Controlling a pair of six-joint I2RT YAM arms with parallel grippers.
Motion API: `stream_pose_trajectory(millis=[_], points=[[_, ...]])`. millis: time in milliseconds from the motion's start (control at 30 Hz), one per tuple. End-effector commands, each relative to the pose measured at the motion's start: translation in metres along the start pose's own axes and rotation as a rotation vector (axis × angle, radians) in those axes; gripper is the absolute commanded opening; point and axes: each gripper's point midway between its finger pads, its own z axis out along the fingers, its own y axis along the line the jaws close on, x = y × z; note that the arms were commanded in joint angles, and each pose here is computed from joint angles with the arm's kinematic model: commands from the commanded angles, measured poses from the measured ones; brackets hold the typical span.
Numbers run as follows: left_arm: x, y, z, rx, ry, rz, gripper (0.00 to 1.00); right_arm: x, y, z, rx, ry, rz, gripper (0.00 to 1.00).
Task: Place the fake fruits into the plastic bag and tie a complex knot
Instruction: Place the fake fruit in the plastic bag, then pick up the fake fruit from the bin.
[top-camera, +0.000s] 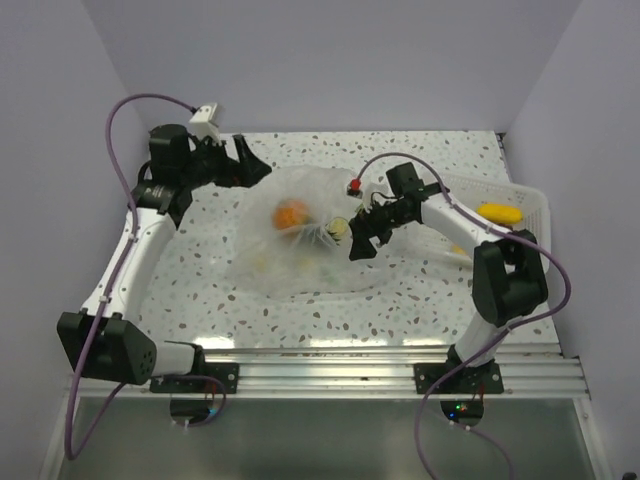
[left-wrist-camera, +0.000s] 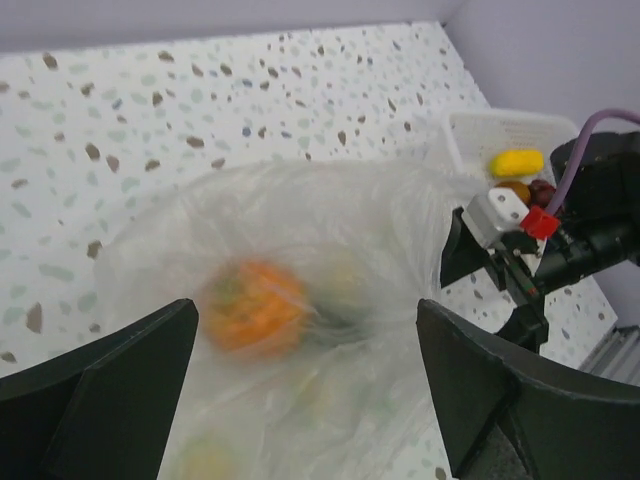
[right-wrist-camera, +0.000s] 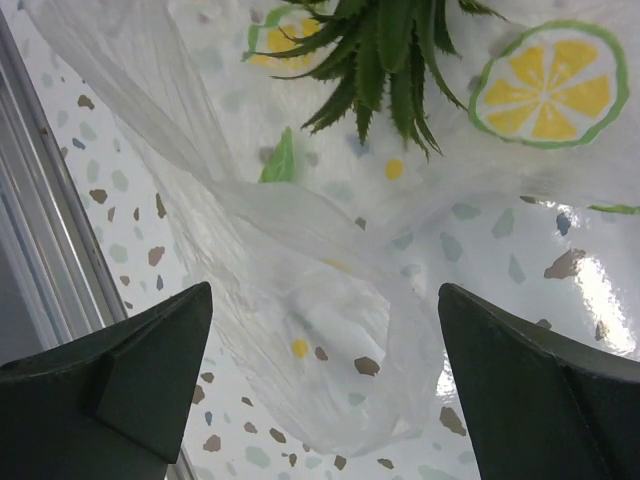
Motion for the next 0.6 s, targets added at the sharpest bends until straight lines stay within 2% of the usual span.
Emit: stream_pose_trajectory(millis=[0,133,233,300,433,533,567], points=[[0.059,0.005,0.007,-0.005,0.124,-0.100,0.98,0.003,-0.013,0.001,0.047,-0.002,-0.046,0.98],[0.099,0.004,0.009,-0.109,0.183,-0.032,0.98,0.018,0.001,0.009,-0.056,0.028,-0.037,0.94],[0.113,0.015,0.004,-0.228,0.144,0.023,0.95,0.011,0.013,0.003,-0.081,-0.035,-0.109,0.99],[0.112,0.034,0.001,-0.364,0.110,0.065,0.90,-0.003,0.024,-0.007,-0.084,-0.096,-0.184,0.99],[0.113,0.038,0.005,-0.458,0.081,0.204,0.88,-0.034,0.042,-0.021,-0.064,-0.126,-0.316,0.99],[0.102,0.032,0.008,-0.501,0.029,0.300,0.88,-0.032,0.050,-0.024,-0.032,-0.058,-0.433,0.99],[0.097,0.031,0.008,-0.511,0.011,0.315,0.89,-0.028,0.043,-0.027,0.028,-0.020,-0.461,0.99]])
